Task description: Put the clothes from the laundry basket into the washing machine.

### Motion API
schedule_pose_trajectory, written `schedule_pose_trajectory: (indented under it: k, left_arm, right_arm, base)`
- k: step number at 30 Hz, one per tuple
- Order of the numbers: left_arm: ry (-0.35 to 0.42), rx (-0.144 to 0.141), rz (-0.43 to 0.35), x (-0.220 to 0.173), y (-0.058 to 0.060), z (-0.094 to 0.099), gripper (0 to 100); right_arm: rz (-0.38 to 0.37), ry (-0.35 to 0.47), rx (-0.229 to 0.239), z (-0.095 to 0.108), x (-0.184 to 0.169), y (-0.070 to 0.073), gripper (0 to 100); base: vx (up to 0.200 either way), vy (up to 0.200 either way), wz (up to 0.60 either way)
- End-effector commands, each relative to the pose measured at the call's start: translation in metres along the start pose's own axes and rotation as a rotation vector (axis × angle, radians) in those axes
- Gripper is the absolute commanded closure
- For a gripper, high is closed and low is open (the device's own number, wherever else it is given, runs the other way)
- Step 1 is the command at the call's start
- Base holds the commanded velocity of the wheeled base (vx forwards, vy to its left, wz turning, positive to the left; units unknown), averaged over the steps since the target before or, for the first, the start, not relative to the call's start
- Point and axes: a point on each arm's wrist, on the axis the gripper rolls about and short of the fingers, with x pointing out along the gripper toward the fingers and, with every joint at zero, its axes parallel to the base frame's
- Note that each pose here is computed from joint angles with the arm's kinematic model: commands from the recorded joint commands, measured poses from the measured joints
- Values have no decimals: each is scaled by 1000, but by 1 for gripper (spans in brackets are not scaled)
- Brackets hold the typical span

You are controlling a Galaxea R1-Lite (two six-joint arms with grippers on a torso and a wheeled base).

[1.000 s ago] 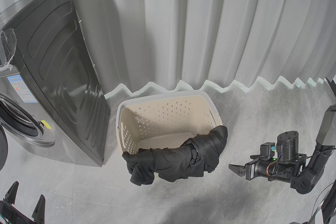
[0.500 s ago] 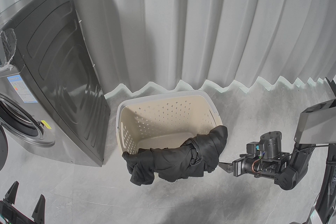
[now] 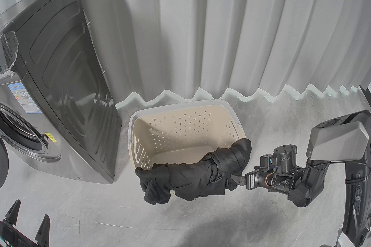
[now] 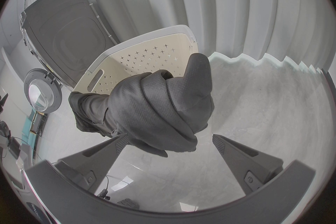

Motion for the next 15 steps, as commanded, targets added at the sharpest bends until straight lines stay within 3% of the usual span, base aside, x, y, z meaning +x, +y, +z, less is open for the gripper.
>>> schedule_pose_trajectory:
  k: [1, 14, 15]
  left_arm:
    - [1, 0, 0, 0, 0, -5, 0]
    - [1, -2, 0, 0, 0, -5, 0]
    - [1, -2, 0, 0, 0, -5, 0]
  right_arm:
    - [4, -1, -1, -3, 13, -1, 0]
    - [25, -56, -11, 9, 23, 2, 0]
    - [29, -57, -13, 9, 23, 4, 100]
  base:
    - [0, 0, 0]
    - [0, 0, 0]
    - [0, 0, 0]
